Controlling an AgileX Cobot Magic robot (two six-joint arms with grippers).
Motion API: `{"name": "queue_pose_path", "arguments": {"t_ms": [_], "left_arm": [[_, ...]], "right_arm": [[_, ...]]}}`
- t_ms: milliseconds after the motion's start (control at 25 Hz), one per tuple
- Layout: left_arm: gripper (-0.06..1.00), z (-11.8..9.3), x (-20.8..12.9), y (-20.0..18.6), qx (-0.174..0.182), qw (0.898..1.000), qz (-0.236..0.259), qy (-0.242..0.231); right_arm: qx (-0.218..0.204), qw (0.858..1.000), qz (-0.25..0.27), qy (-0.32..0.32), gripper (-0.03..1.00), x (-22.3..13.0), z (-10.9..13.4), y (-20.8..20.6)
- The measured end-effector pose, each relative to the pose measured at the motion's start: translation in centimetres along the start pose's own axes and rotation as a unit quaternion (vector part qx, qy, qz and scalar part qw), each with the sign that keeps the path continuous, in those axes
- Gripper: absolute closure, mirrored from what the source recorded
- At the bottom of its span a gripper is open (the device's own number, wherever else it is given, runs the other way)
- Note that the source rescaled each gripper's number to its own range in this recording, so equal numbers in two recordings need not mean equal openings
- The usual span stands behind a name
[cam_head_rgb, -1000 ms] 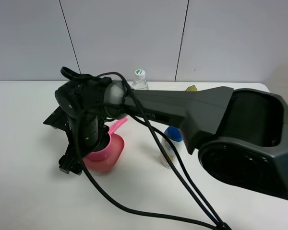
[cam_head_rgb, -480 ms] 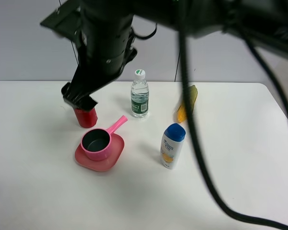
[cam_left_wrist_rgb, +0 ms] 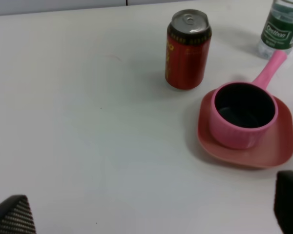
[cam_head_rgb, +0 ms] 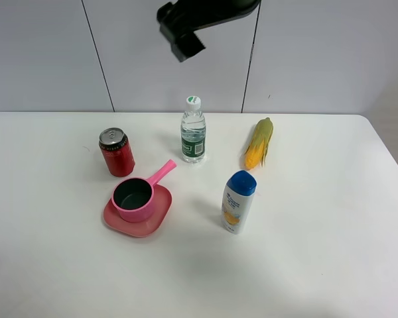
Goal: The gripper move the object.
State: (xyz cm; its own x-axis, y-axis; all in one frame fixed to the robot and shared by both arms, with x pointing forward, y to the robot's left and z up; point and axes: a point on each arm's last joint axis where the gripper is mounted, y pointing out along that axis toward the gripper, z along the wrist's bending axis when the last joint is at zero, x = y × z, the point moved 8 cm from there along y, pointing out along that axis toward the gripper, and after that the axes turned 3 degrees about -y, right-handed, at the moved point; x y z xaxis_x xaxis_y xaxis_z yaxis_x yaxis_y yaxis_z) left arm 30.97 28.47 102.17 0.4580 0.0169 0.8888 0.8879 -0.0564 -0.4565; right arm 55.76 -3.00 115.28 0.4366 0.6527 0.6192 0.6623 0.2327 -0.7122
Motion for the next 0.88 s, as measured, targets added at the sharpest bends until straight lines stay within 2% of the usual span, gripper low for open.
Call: {"name": "queue_pose_path", "arguments": {"t_ms": [280, 480, 720, 880], "left_arm": [[-0.06, 0.0, 0.0, 0.0, 0.0, 1.0, 0.0, 0.0], [-0.06, 0.0, 0.0, 0.0, 0.0, 1.0, 0.0, 0.0], [-0.06, 0.0, 0.0, 0.0, 0.0, 1.0, 0.0, 0.0], [-0.06, 0.0, 0.0, 0.0, 0.0, 1.0, 0.0, 0.0]], "right_arm": [[-0.044, 0.998, 0.013, 0.048, -0.01, -2.9, -9.7, -0.9], [-0.096, 0.989, 0.044, 0.103, -0.01, -6.5, -16.7, -0.9], [-0.165, 0.966, 0.08, 0.184, -0.01, -12.1, -24.4, -2.5], [-0.198, 0.947, 0.099, 0.233, -0.01, -15.9, -27.4, -4.5]]}}
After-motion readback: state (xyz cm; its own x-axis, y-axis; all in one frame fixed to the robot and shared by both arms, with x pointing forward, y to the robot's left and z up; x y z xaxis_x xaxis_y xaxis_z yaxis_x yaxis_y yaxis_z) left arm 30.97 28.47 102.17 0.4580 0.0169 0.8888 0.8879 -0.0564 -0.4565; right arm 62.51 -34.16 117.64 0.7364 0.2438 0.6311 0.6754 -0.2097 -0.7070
